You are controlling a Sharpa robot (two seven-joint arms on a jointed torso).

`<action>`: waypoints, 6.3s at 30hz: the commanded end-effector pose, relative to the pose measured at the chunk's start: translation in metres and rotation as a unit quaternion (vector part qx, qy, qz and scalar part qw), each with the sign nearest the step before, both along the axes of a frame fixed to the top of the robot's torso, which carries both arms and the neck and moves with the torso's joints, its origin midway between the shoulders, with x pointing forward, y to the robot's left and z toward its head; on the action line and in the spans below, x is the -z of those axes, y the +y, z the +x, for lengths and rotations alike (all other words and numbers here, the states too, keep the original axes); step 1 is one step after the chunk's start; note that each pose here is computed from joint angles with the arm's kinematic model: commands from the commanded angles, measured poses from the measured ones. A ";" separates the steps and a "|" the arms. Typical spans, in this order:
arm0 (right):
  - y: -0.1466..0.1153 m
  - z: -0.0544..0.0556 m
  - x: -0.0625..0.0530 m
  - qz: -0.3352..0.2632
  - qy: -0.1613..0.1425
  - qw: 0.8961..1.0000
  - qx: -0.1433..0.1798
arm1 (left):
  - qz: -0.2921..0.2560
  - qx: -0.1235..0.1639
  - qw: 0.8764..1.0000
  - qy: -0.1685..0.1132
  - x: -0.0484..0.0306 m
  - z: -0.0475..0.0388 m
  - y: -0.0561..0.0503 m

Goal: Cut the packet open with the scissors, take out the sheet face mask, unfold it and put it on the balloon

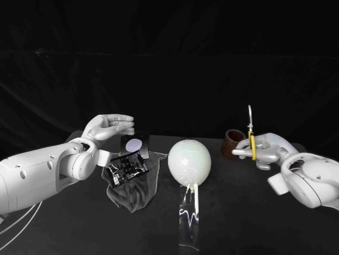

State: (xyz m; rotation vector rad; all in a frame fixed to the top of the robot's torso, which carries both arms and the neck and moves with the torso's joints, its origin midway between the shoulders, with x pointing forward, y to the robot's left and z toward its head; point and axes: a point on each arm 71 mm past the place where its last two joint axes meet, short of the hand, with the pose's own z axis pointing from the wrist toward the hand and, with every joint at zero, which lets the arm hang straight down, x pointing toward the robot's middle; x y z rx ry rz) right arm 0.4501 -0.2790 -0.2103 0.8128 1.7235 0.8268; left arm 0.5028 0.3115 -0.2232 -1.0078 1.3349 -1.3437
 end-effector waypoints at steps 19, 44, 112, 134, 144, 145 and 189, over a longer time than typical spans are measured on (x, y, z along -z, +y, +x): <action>0.070 0.120 -0.047 -0.278 -0.032 0.953 -0.119 | 0.006 0.031 0.999 0.008 -0.0339 0.0476 -0.006; 0.135 0.174 -0.075 -0.501 -0.197 0.837 -0.097 | 0.092 -0.014 0.993 -0.079 -0.1411 0.1049 -0.015; 0.235 0.139 -0.066 -0.567 -0.269 0.766 -0.140 | 0.419 0.190 0.887 0.030 -0.1336 0.1251 -0.163; 0.237 0.134 -0.068 -0.557 -0.298 0.762 -0.141 | 0.416 0.208 0.883 0.057 -0.1292 0.1221 -0.159; 0.240 0.133 -0.068 -0.560 -0.298 0.760 -0.146 | 0.407 0.208 0.887 0.063 -0.1289 0.1218 -0.159; 0.240 0.133 -0.068 -0.560 -0.297 0.759 -0.146 | 0.407 0.207 0.887 0.064 -0.1288 0.1218 -0.159; 0.239 0.121 -0.080 -0.443 -0.406 0.783 -0.162 | 0.370 0.199 0.901 0.106 -0.1248 0.1206 -0.156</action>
